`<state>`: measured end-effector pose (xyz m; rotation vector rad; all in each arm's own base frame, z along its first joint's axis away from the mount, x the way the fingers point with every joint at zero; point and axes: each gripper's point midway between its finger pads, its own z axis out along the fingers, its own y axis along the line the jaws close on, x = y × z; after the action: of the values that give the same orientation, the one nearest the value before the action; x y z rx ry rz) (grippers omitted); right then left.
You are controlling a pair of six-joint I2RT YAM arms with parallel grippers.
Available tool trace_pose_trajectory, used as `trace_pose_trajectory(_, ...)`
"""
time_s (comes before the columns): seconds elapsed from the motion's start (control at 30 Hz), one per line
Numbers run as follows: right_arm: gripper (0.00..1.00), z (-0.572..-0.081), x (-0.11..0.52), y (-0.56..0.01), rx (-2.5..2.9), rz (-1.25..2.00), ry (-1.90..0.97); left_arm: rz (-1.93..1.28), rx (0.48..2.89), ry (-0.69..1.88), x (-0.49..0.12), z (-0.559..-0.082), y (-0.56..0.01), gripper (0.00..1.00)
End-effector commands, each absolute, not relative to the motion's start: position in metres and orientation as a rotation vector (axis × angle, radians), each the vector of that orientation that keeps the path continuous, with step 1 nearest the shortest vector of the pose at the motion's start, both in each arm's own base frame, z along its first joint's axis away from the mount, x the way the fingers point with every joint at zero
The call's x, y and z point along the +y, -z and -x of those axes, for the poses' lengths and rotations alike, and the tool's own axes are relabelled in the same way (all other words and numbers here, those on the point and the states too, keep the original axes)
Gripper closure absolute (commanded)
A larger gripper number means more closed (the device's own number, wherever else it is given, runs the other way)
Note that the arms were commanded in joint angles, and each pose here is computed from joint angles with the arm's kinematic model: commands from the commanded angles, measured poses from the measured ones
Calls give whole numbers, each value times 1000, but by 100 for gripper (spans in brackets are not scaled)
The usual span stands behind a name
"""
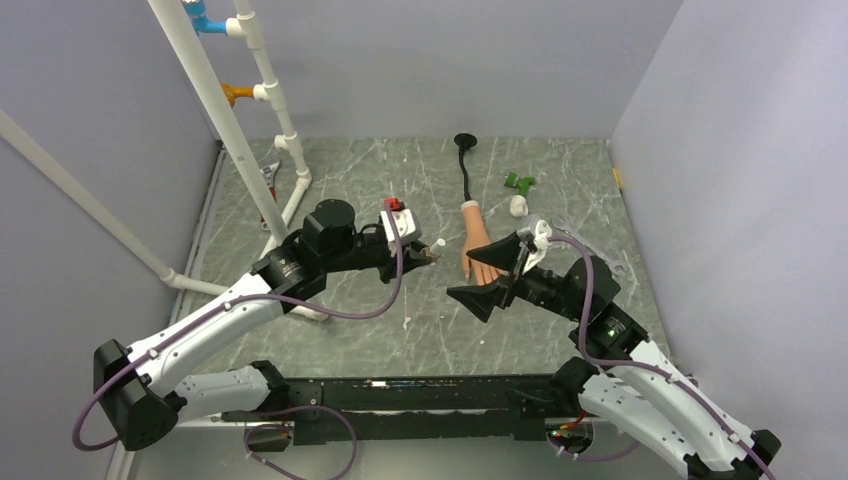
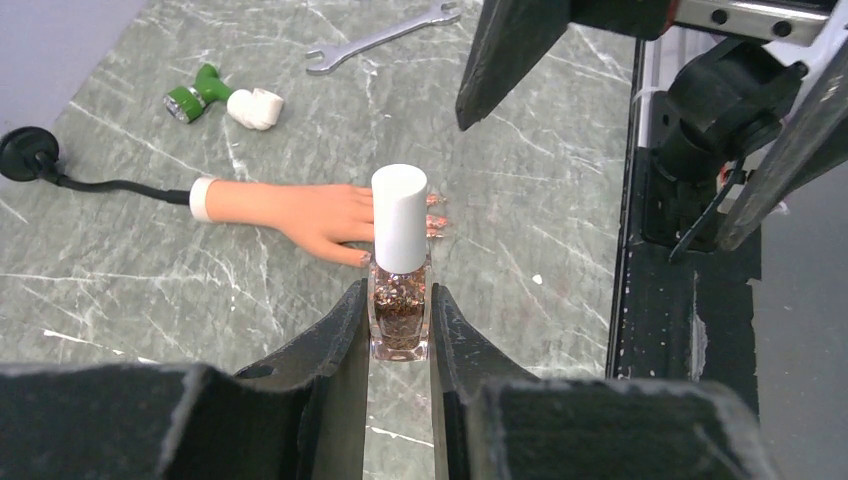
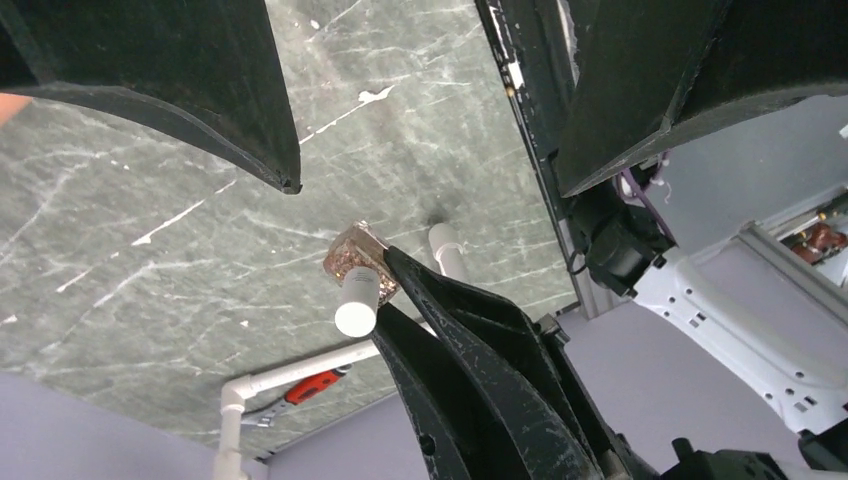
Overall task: Paint the nails
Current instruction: Unscrew the nail polish bottle.
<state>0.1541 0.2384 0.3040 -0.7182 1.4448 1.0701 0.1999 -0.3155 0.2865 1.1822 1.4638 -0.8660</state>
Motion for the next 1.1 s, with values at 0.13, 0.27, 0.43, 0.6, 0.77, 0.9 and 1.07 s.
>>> trace_pose_trajectory(0.13, 0, -158, 225, -320, 1434, 600, -1047, -1200, 1531, 815, -326, -221, -268, 100)
trace_pose_trajectory(0.27, 0, -163, 227, -326, 1419, 554, -1067, -1189, 1530, 801, -325, -222, -269, 100)
trace_pose_trajectory(0.43, 0, -162, 230, -343, 1461, 488, -1137, -1169, 1553, 801, -325, -225, -271, 100)
trace_pose_trajectory(0.6, 0, -193, 209, -343, 1590, 222, -1022, -1148, 1526, 852, -327, -219, -286, 100)
trace_pose_trajectory(0.77, 2, -207, 208, -324, 1718, 54, -1023, -1118, 1520, 897, -330, -215, -294, 100)
trace_pose_trajectory(0.9, 6, -220, 208, -320, 1757, -69, -1017, -1091, 1508, 917, -330, -214, -301, 100)
trace_pose_trajectory(1.07, 13, -234, 215, -323, 1805, -61, -962, -1094, 1533, 959, -337, -212, -297, 100)
